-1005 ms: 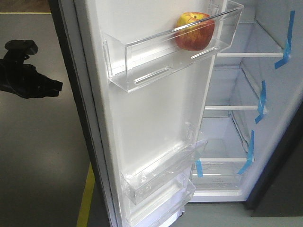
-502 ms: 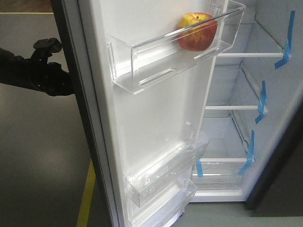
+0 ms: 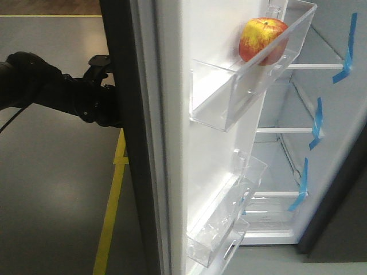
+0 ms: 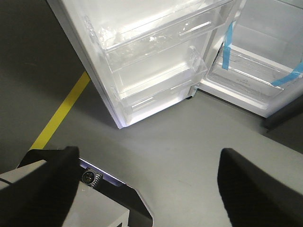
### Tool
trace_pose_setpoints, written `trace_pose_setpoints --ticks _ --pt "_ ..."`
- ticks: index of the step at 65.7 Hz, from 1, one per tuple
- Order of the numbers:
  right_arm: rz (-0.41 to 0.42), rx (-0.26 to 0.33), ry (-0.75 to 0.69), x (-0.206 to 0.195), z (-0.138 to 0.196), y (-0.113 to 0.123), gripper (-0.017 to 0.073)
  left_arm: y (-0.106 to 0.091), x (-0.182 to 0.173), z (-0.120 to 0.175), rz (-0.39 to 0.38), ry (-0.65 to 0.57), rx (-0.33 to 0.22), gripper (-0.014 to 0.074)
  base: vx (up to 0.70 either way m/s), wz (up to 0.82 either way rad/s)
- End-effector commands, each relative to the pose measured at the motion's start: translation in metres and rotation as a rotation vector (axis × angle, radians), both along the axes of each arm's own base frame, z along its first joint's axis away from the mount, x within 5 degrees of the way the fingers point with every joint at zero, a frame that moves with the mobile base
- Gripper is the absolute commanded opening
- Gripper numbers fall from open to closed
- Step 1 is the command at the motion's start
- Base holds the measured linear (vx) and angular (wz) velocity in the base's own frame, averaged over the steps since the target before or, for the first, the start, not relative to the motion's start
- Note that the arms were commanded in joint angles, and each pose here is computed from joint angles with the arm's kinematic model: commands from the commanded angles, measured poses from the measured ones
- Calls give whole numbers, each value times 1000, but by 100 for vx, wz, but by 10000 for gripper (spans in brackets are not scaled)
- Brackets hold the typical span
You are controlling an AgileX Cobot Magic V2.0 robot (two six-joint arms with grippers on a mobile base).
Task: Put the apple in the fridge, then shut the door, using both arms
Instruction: 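Reach the left gripper to the door's outer edge and push it shut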
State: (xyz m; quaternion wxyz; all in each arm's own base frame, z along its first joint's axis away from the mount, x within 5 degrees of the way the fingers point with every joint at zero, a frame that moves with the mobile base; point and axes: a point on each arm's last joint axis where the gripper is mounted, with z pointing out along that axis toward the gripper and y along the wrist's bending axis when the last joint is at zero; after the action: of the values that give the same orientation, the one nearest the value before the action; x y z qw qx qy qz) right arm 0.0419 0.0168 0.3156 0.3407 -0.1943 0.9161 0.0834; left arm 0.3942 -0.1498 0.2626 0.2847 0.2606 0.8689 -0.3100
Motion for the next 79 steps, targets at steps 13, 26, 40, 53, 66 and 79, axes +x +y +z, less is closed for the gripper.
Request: trace_pose_setpoints --ticks 13,26,40,53,66,79 --pt "8 20 -61 4 10 2 564 -66 -33 43 -159 -110 -154 -6 0 0" --pt "8 20 -61 4 10 2 564 -104 -49 50 -199 -210 -210 -6 0 0" --pt "8 20 -61 4 10 2 564 -142 -67 54 -227 -336 -230 -6 0 0" --pt "8 20 -61 4 10 2 564 -179 -71 56 -285 -374 -259 -6 0 0" --pt "8 20 -60 4 10 2 564 -209 -69 60 -327 -413 -297 -6 0 0" --pt "8 20 -60 4 10 2 564 -215 -70 62 -341 -417 -304 -6 0 0"
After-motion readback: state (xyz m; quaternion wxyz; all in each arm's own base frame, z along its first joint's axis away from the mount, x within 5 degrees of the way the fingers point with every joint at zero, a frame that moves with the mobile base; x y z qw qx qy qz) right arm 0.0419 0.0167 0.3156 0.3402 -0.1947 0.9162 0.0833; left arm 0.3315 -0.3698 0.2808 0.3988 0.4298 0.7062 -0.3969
